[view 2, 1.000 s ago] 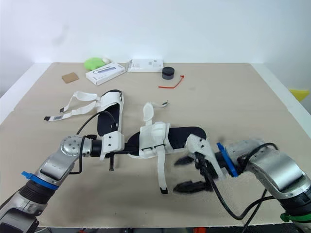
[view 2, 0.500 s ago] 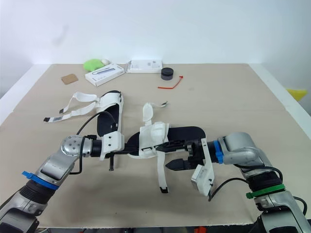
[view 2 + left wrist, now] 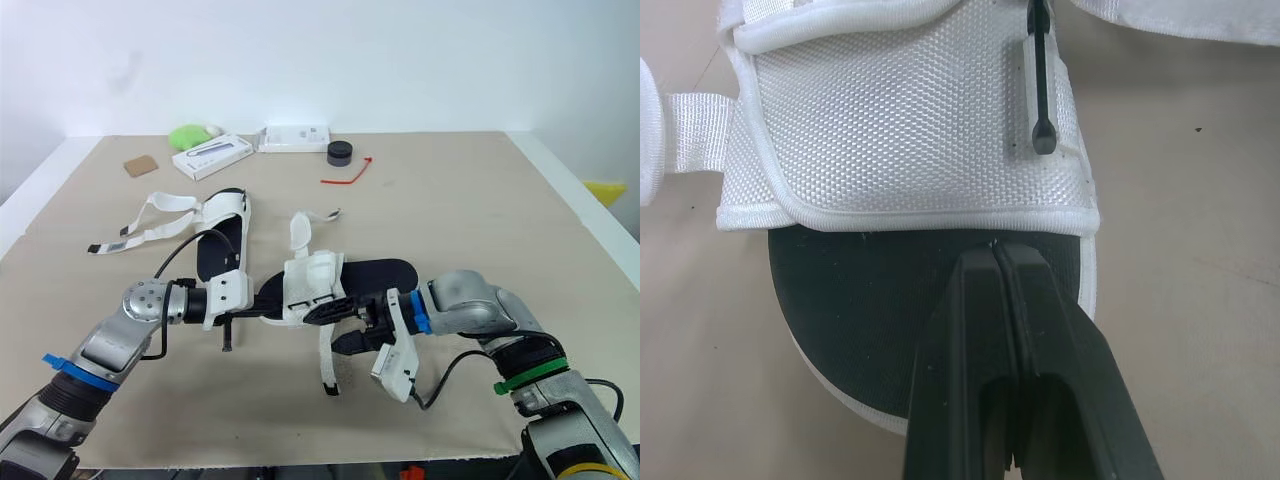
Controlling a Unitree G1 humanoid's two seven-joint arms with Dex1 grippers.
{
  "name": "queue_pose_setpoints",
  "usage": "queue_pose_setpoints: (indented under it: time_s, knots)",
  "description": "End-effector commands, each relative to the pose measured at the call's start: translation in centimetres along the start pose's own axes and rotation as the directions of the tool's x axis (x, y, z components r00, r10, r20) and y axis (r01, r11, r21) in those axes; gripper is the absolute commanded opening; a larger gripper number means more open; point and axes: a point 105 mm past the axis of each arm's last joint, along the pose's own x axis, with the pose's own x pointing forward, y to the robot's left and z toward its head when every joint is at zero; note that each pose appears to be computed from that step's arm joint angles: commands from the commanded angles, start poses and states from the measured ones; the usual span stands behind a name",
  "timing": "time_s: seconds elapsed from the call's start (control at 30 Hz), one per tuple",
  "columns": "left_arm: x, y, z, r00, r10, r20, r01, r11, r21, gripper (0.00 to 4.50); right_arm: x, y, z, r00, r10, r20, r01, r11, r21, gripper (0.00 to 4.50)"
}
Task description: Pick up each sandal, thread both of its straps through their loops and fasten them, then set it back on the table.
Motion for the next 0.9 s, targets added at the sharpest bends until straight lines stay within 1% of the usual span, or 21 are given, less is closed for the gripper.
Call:
queue_pose_setpoints:
  time_s: [0.03,0.23,0.27,0.3,0.37,0.4,0.47,0.5,0.53,0.57,0.63,0.9]
  knots:
    - [0.1,-1.2,-2.4,0.995,-0.036,-0.093,0.030,0.998,-0.058,0.00,-0.1,-0.8,0.1,1.000,0.004,0.002,-0.004,1.000,-0.023,4.45]
    - [0.1,-1.2,-2.5,0.995,-0.035,-0.092,0.029,0.998,-0.064,0.00,0.2,-0.4,0.1,0.999,0.038,0.006,-0.038,0.999,0.015,4.45]
    - [0.1,-1.2,-2.5,0.995,-0.035,-0.092,0.029,0.998,-0.064,0.00,0.2,-0.3,0.1,0.999,0.053,0.008,-0.053,0.998,0.016,3.94]
    - [0.1,-1.2,-2.5,0.995,-0.035,-0.092,0.029,0.997,-0.064,0.00,0.3,-0.2,0.2,0.998,0.060,0.013,-0.060,0.998,0.012,3.59]
    - [0.1,-1.2,-2.5,0.995,-0.035,-0.092,0.029,0.997,-0.065,0.00,0.3,0.1,0.0,0.997,0.074,0.010,-0.074,0.997,0.027,2.67]
    - [0.1,-1.2,-2.5,0.995,-0.034,-0.091,0.028,0.997,-0.065,0.00,0.3,0.3,0.0,0.997,0.073,0.008,-0.073,0.997,0.037,2.09]
    - [0.1,-1.1,-2.5,0.995,-0.032,-0.091,0.026,0.997,-0.067,0.00,0.3,0.7,0.0,0.997,0.071,0.007,-0.072,0.997,0.041,1.71]
    - [0.1,-1.2,-2.5,0.995,-0.032,-0.091,0.026,0.997,-0.067,0.00,0.3,0.8,0.0,0.997,0.071,0.008,-0.071,0.997,0.042,1.07]
    - [0.1,-1.2,-2.5,0.995,-0.032,-0.091,0.026,0.997,-0.068,0.00,0.3,1.0,0.0,0.997,0.071,0.008,-0.071,0.996,0.046,0.92]
    - [0.1,-1.2,-2.5,0.995,-0.032,-0.091,0.026,0.997,-0.068,0.00,0.3,1.2,0.1,0.997,0.071,0.007,-0.072,0.996,0.052,0.52]
    - [0.1,-1.2,-2.5,0.995,-0.031,-0.091,0.025,0.997,-0.070,0.00,0.3,1.6,0.1,0.998,0.069,0.005,-0.070,0.995,0.074,0.05]
    - [0.1,-1.1,-2.6,0.995,-0.030,-0.092,0.023,0.997,-0.075,0.00,0.2,2.0,0.2,0.999,0.040,-0.002,-0.040,0.992,0.121,0.05]
